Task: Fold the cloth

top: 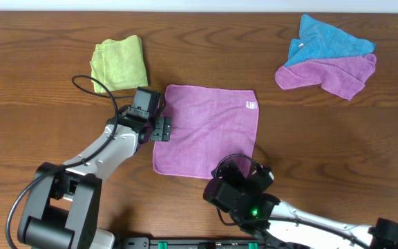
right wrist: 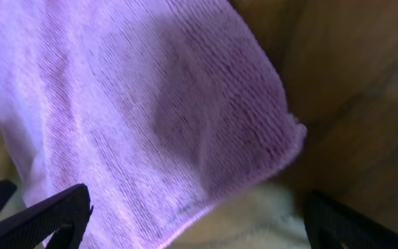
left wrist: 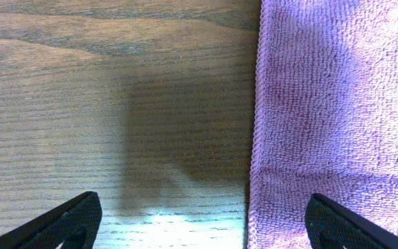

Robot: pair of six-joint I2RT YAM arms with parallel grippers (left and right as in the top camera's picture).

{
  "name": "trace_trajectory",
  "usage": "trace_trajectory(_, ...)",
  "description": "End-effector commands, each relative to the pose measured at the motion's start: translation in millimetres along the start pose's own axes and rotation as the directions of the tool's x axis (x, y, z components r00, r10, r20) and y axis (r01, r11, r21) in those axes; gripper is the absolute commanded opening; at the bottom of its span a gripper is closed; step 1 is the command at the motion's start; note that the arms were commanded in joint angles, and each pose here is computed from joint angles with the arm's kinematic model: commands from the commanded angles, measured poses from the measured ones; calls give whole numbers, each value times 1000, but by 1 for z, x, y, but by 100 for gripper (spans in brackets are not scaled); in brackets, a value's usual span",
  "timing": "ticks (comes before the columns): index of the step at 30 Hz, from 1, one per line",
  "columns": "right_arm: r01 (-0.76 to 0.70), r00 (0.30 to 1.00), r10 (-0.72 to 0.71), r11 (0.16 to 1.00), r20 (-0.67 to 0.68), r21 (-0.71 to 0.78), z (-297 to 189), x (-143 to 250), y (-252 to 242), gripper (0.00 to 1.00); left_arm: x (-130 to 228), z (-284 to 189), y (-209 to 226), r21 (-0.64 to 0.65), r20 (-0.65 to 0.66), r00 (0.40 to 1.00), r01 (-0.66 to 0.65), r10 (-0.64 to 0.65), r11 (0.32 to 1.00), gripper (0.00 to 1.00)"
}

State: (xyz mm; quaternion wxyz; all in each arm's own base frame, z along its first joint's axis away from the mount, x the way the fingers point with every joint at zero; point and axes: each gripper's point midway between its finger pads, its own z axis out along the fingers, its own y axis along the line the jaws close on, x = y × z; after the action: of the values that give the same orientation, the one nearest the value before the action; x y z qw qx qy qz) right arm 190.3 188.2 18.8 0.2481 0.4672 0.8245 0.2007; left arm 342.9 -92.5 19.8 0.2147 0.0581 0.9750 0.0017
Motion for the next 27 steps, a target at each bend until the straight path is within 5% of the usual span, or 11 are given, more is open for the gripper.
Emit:
trace_trajectory(1, -14, 998, 11, 998, 68, 53, 10, -14, -19, 99, -4, 1, 0, 1, 2, 1000, -4, 4, 1000, 95)
trace_trajectory(12, -3, 987, -16, 993, 161, 116, 13, -38, -33, 89, -4, 1, 0, 3, 1, 1000, -3, 3, 1000, 95)
trace_trajectory(14, -3, 983, -18, 994, 181, 114, 13, -42, -33, 81, -4, 1, 0, 3, 1, 1000, -3, 3, 1000, 95)
trace_trajectory(17, -5, 980, -14, 995, 198, 96, 13, -45, -30, 49, -4, 1, 0, 3, 1, 1000, -3, 3, 1000, 95)
trace_trajectory(20, -9, 981, -9, 996, 195, 90, 13, -44, -28, 48, -4, 1, 0, 3, 1, 1000, -3, 3, 1000, 95)
trace_trajectory(25, -12, 981, -5, 996, 193, 85, 14, -43, -27, 5, -4, 1, 0, 2, 1, 1000, -3, 3, 1000, 95)
trace_trajectory(27, -12, 981, -5, 996, 192, 84, 14, -43, -27, 2, -4, 1, 0, 2, 1, 1000, -3, 3, 1000, 95)
